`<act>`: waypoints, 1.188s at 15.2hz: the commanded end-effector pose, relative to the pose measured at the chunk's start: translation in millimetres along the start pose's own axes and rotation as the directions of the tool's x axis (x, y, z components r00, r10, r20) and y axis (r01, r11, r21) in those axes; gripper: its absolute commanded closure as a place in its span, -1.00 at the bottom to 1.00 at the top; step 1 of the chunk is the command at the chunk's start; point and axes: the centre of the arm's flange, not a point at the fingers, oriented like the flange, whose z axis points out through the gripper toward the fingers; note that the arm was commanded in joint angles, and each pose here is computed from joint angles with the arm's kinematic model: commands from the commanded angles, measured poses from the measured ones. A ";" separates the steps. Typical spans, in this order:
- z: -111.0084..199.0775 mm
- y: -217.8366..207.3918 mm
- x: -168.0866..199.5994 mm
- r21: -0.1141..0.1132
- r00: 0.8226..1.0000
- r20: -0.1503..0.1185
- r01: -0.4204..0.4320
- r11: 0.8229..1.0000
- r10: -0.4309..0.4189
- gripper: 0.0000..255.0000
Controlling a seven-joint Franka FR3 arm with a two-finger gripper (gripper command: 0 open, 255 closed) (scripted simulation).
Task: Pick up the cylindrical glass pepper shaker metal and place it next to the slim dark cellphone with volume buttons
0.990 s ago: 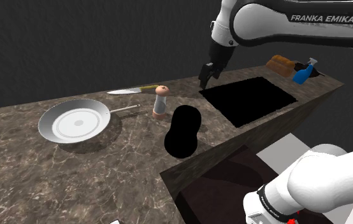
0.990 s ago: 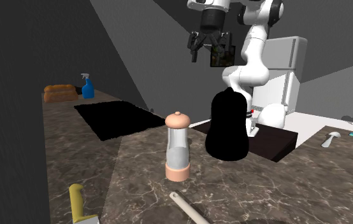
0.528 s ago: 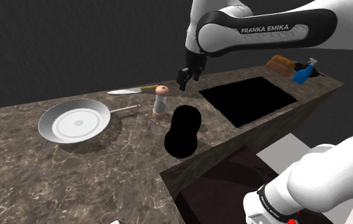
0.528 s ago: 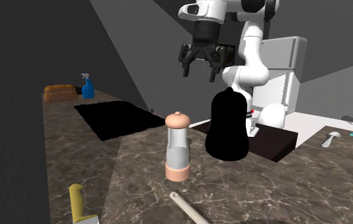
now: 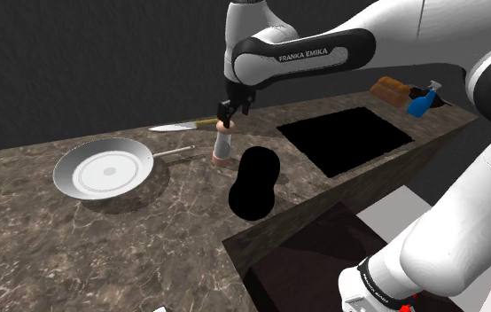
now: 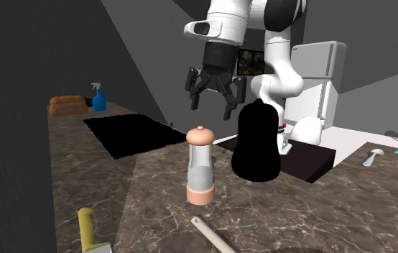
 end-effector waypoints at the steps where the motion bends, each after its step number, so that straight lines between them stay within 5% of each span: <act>1: 12.2 -6.8 17.4 -0.005 1.000 0.000 0.003 1.000 -0.003 -1.00; 9: 52.2 -6.6 17.4 -0.005 1.000 0.000 0.003 1.000 -0.003 -1.00; 16: 52.2 -6.6 17.4 -0.005 1.000 0.000 0.003 1.000 -0.003 -1.00; 17: 52.2 -6.6 17.4 -0.005 1.000 0.000 0.003 1.000 -0.003 1.00; 18: 52.2 -6.6 17.4 -0.005 1.000 0.000 0.003 1.000 -0.003 1.00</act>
